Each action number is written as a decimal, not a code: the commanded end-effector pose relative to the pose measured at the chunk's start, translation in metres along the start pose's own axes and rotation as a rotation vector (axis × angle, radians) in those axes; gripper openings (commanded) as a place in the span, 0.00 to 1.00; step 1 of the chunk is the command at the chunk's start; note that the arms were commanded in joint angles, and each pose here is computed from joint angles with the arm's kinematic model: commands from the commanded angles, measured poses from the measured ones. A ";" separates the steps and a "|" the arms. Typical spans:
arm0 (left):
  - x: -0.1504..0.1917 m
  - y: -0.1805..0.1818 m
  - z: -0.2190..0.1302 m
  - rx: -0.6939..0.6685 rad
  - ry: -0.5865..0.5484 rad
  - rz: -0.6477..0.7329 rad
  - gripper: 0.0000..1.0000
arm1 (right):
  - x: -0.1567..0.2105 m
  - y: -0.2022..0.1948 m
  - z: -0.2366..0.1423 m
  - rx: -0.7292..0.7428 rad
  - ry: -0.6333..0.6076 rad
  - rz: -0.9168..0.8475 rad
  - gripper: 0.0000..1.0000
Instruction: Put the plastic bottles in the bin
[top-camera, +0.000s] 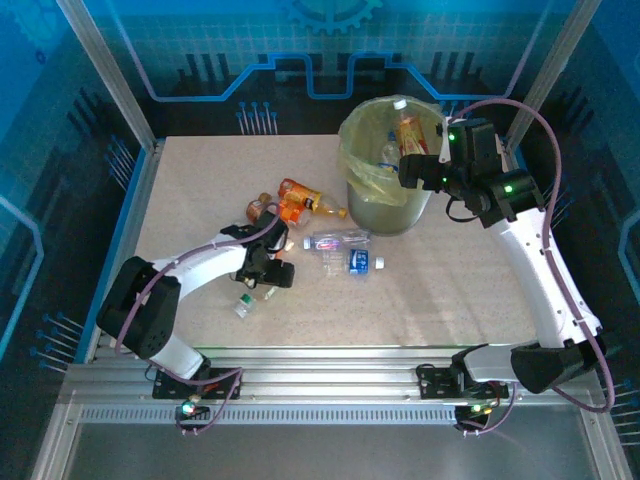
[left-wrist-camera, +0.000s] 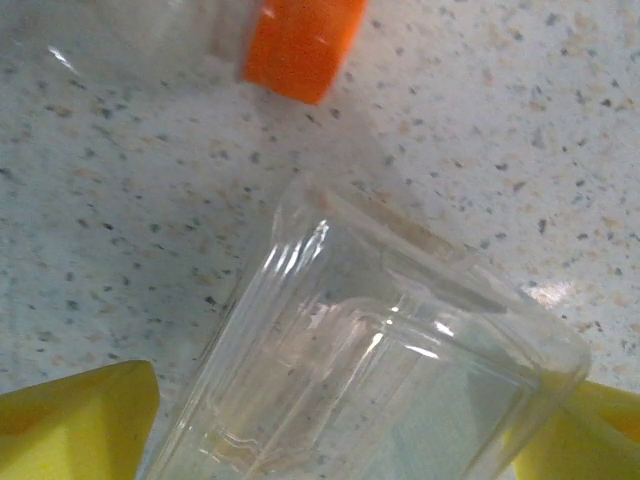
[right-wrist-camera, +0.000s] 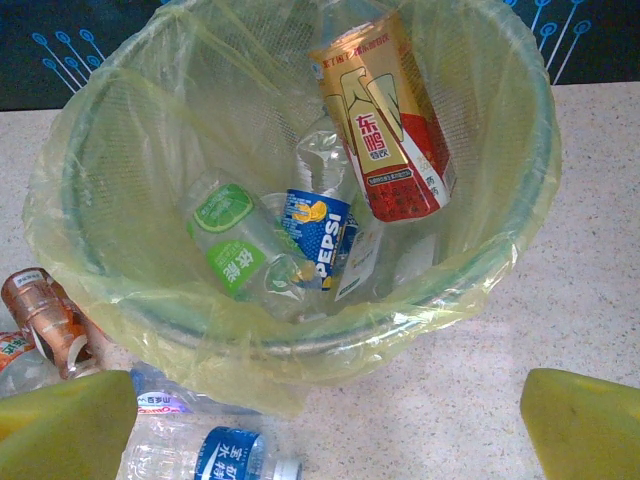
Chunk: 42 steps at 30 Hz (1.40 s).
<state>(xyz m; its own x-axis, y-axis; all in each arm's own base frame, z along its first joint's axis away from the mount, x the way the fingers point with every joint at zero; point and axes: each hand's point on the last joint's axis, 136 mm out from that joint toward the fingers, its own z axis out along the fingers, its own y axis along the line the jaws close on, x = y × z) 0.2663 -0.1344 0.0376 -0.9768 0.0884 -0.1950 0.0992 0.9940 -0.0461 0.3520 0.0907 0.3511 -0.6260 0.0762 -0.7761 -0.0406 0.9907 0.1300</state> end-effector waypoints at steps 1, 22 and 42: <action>0.022 -0.005 0.009 0.004 0.077 -0.016 0.85 | -0.001 0.002 -0.003 0.001 -0.020 0.002 1.00; 0.008 -0.033 -0.006 0.046 -0.049 0.060 0.58 | 0.003 0.012 0.000 -0.060 -0.005 0.023 1.00; -0.093 -0.118 -0.205 0.617 -0.852 0.164 0.53 | 0.011 0.119 -0.023 -0.667 -0.002 0.024 0.99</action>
<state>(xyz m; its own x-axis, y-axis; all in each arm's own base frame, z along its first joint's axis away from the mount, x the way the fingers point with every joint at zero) 0.3017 -0.2236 0.2236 -0.6111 -0.0493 -0.7900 0.4097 0.8343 -0.3689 0.3313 0.1769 0.3587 -0.6407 0.1101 -0.7599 -0.3853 0.8099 0.4422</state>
